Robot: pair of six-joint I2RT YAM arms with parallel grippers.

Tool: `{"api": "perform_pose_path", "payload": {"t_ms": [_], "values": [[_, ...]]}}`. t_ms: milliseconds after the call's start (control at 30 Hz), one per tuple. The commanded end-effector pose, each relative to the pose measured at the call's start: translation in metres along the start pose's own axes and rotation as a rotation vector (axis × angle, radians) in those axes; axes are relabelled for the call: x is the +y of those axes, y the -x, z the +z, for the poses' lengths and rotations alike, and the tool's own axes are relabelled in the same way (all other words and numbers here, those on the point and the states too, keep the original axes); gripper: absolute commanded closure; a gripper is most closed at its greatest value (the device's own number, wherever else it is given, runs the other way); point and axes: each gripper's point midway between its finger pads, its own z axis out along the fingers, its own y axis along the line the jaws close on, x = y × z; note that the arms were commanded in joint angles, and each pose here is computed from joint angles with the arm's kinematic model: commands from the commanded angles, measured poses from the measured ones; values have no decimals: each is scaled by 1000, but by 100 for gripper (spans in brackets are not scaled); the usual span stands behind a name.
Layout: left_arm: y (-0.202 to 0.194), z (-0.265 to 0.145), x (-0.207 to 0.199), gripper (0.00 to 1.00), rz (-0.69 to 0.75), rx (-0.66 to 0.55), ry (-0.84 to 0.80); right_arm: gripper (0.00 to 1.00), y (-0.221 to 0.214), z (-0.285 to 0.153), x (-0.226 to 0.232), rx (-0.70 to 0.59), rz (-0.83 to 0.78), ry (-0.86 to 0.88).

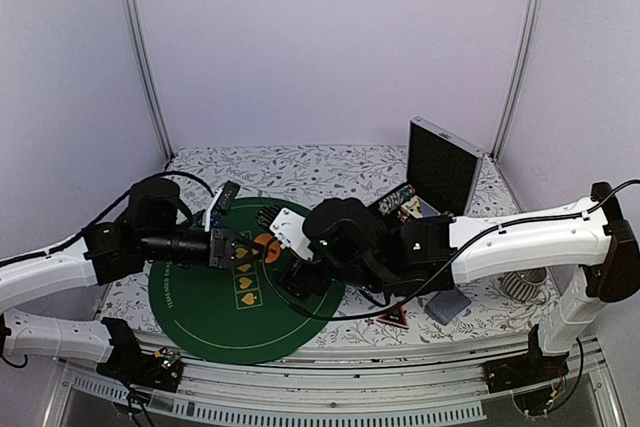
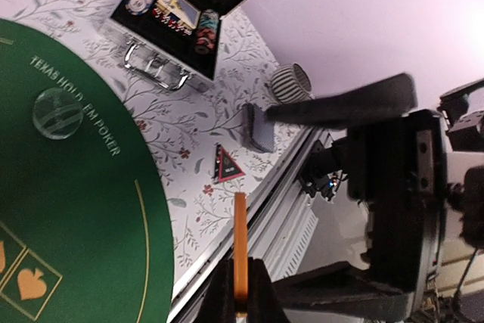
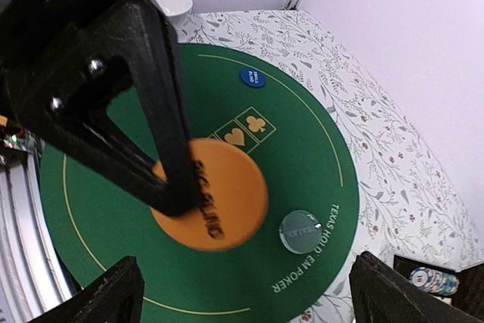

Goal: Distribute texas hold em gaming equipment
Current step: Pass from the right arm to the left, then place the big blind button on the poker table mat.

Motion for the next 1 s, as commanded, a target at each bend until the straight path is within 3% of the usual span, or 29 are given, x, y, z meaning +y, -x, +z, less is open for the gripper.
{"api": "perform_pose_path", "payload": {"t_ms": [0,300,633,967], "values": [[-48,-17,64,100,-221,54,246,1,-9,-18,-19,-1,70,-66],[-112,-61,129,100,-585,40,397,1,-38,-20,-18,54,138,-61],[-137,-85,181,100,-897,-43,471,1,-59,-20,-18,102,135,-75],[-148,-108,196,100,-972,-51,638,1,-61,-30,-24,94,147,-83]]}}
